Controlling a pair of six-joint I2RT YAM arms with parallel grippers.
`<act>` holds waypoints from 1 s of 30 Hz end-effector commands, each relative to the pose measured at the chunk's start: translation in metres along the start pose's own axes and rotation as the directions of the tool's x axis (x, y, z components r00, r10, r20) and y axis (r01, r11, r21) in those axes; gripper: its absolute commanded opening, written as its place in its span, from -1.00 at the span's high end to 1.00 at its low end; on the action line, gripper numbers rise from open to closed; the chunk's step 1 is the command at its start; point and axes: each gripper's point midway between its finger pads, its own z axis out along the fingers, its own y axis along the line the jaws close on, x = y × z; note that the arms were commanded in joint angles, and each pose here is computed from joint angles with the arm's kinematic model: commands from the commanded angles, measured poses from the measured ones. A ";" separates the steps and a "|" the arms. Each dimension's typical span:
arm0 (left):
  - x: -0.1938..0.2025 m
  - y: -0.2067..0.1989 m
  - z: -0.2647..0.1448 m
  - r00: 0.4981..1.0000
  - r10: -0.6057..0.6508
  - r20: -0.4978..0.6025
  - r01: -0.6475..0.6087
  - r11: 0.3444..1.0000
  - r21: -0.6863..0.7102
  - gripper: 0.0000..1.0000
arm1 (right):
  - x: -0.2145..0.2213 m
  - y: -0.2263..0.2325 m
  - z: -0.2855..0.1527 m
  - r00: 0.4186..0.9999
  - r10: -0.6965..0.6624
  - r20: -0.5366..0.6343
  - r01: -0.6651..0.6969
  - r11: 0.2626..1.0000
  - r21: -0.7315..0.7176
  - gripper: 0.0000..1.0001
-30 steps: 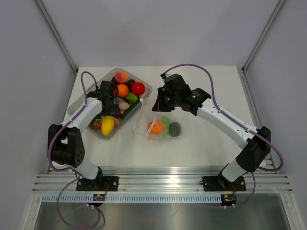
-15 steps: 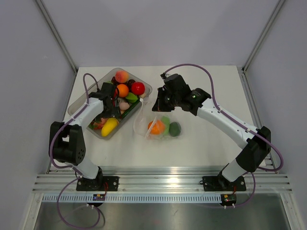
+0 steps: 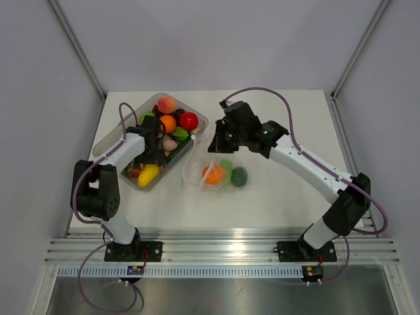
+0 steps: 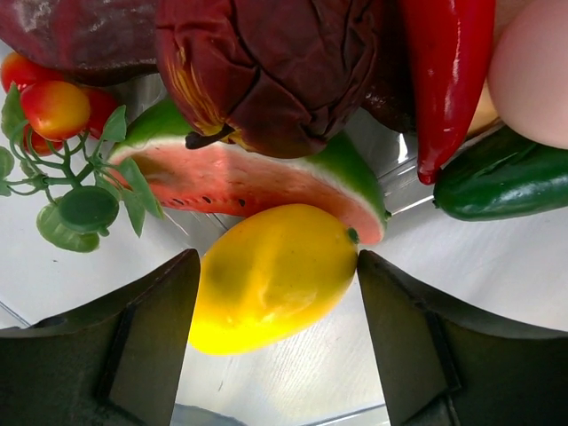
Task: Place the food in the zip-top bag and seal the zipper
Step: Pick up the fake fruit from the bin.
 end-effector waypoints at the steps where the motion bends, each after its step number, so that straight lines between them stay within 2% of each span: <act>1: 0.001 0.003 0.006 1.000 0.007 -0.009 -0.008 1.000 -0.029 -0.54 | -0.014 0.024 -0.009 0.998 -0.020 0.053 0.024 0.997 -0.075 1.00; 4: 0.004 0.001 0.009 1.000 0.007 -0.024 -0.008 1.000 -0.026 -0.58 | -0.014 0.024 -0.009 0.998 -0.019 0.054 0.023 0.997 -0.074 1.00; 6: 0.004 0.000 0.009 1.000 0.010 -0.024 -0.010 1.000 -0.022 -0.52 | -0.013 0.023 -0.009 0.998 -0.018 0.054 0.022 0.997 -0.070 1.00; 10: -0.004 0.002 -0.001 1.000 -0.005 0.016 0.006 1.000 -0.020 -0.15 | -0.014 0.021 -0.010 0.998 -0.017 0.057 0.020 0.998 -0.063 1.00; 11: -0.006 0.003 -0.005 1.000 -0.008 0.028 0.009 1.000 -0.020 -0.01 | -0.014 0.021 -0.010 0.998 -0.019 0.058 0.023 0.998 -0.064 1.00; 17: -0.026 0.010 -0.045 0.991 -0.028 0.132 0.026 0.999 0.019 0.40 | -0.013 0.022 -0.007 0.998 -0.015 0.054 0.018 0.998 -0.067 1.00; 18: -0.029 0.011 -0.053 0.988 -0.034 0.152 0.030 0.999 0.028 0.55 | -0.013 0.023 -0.006 0.999 -0.014 0.051 0.018 0.997 -0.070 1.00; 21: -0.035 0.013 -0.068 0.981 -0.043 0.188 0.035 0.998 0.049 0.76 | -0.012 0.024 -0.005 0.999 -0.016 0.048 0.019 0.997 -0.069 1.00; 27: -0.056 0.010 -0.102 0.943 -0.093 0.319 0.050 0.989 0.139 0.99 | -0.014 0.025 -0.003 0.999 -0.015 0.051 0.019 0.997 -0.070 1.00; 30: -0.066 0.010 -0.117 0.917 -0.118 0.381 0.052 0.983 0.178 1.00 | -0.013 0.025 -0.003 0.999 -0.018 0.048 0.021 0.997 -0.069 1.00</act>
